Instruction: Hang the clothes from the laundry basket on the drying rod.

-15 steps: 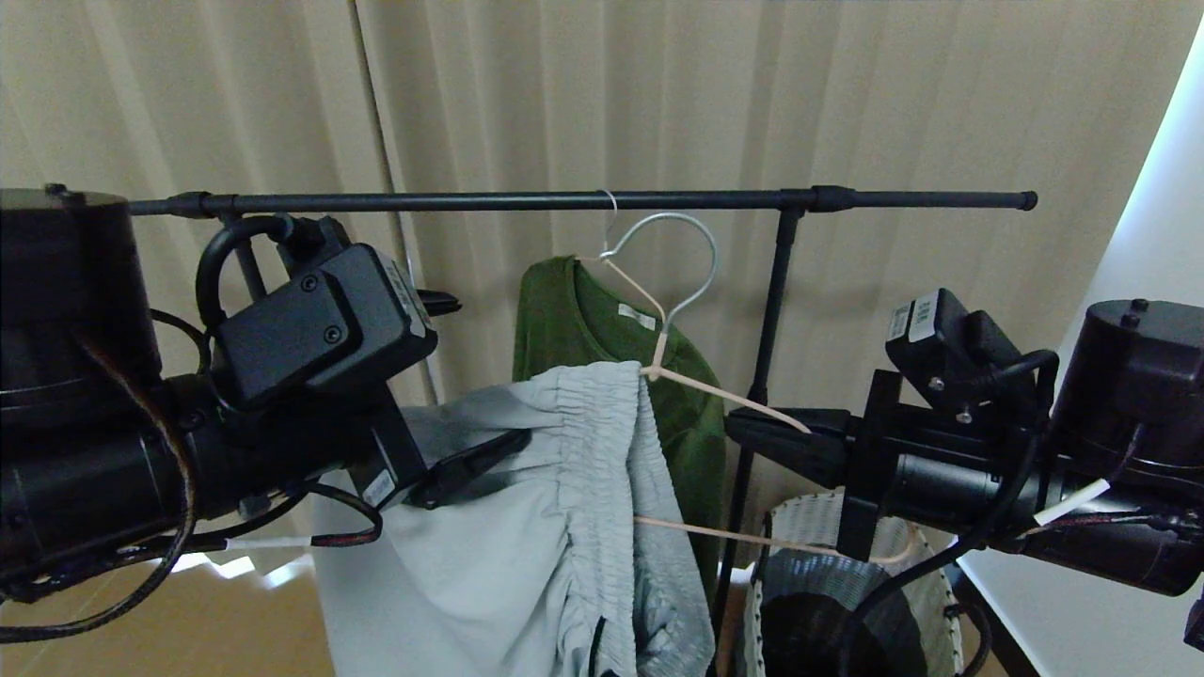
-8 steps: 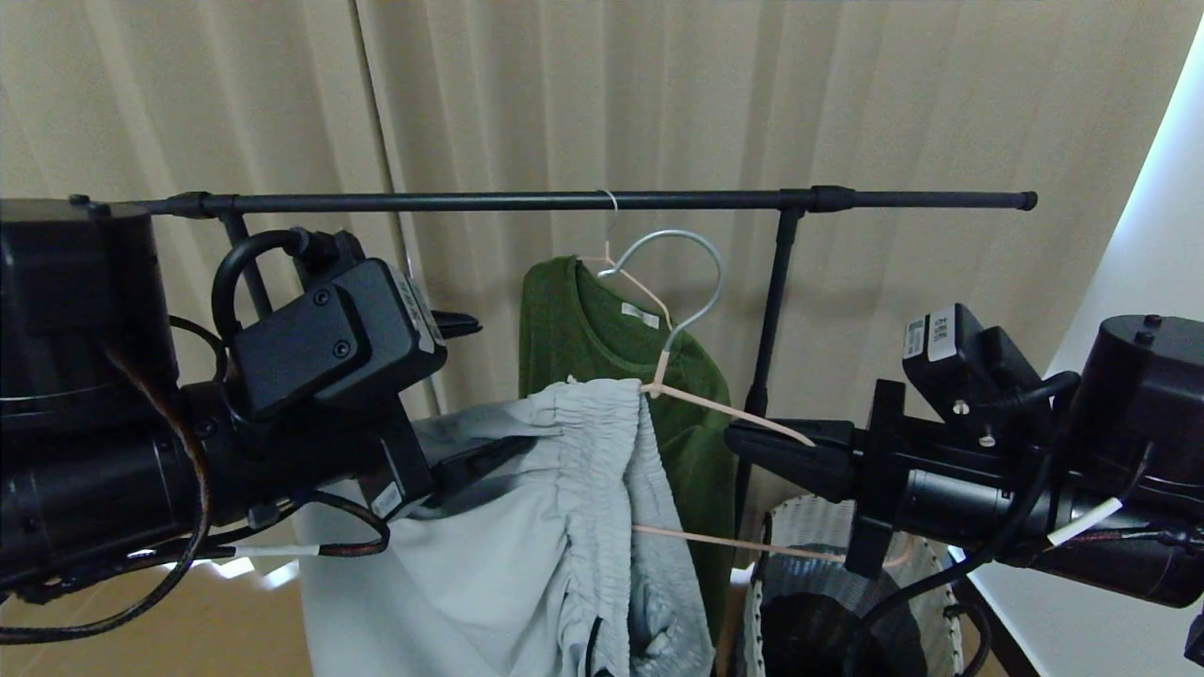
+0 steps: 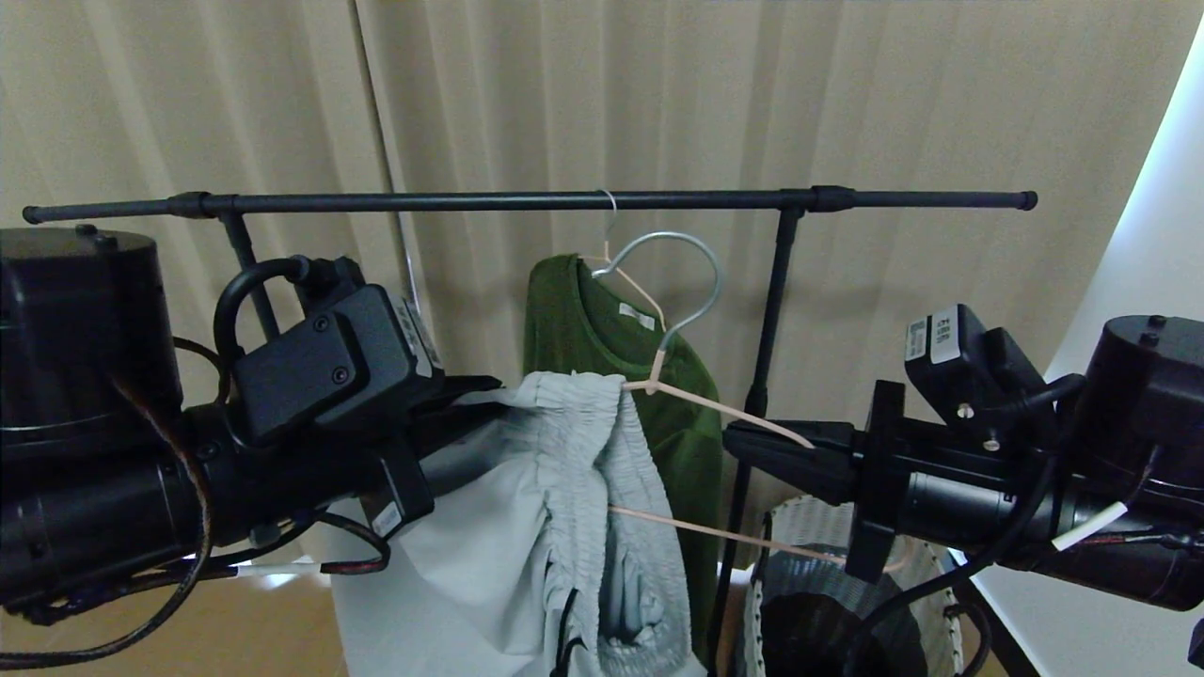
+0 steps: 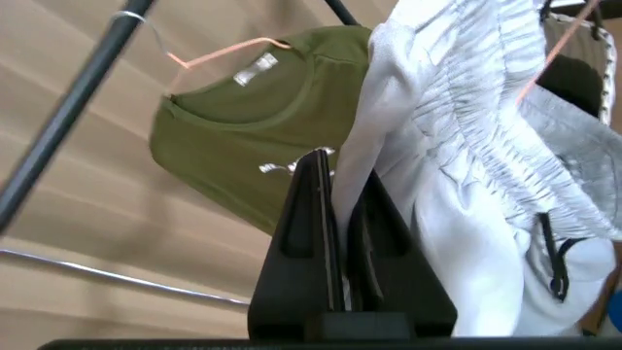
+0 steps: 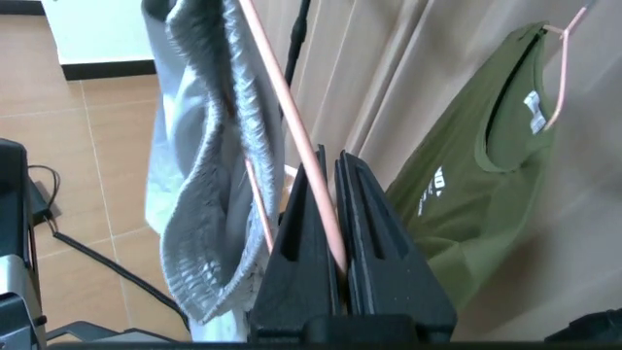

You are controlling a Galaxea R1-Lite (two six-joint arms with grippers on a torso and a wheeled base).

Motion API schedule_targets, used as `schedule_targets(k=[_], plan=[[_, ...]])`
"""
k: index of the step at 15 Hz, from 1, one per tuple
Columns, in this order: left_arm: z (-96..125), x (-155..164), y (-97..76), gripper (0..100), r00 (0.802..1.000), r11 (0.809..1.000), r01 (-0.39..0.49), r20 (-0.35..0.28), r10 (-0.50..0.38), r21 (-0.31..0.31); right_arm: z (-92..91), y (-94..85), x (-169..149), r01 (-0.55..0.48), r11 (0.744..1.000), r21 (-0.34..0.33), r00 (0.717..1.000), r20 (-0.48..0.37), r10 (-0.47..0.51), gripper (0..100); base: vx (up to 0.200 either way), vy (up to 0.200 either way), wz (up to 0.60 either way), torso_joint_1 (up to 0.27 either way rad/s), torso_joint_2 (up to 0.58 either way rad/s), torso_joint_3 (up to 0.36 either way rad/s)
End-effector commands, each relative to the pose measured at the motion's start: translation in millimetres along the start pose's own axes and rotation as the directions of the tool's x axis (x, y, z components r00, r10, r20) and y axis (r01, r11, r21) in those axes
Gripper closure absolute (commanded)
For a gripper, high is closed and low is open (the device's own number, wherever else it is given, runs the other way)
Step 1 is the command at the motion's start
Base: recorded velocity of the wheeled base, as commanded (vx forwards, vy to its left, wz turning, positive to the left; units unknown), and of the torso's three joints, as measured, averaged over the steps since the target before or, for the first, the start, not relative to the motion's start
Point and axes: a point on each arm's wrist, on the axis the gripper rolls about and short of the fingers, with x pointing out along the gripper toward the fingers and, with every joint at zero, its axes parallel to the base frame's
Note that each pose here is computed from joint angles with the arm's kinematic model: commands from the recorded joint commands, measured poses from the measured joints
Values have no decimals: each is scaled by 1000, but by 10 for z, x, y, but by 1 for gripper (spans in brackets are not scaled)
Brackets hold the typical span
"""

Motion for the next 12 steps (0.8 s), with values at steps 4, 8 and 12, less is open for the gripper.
schedule_targets(k=[4, 8, 12], plan=[[-69, -31, -27, 100, 999, 999, -41, 0, 41, -5, -12, 1, -5, 7, 1000, 0, 1000, -4, -7, 100, 0, 0, 0, 0, 0, 0], [-80, -52, 0, 100, 998, 997, -68, -15, 67, -35, -17, 5, -18, 20, 1000, -1, 1000, -6, -20, 0, 0, 0, 0, 0, 0, 0], [-241, -81, 41, 100, 951, 955, -261, -207, 229, -141, 24, -40, -143, 183, 983, -26, 983, 11, -183, 0, 0, 0, 0, 0, 0, 0]])
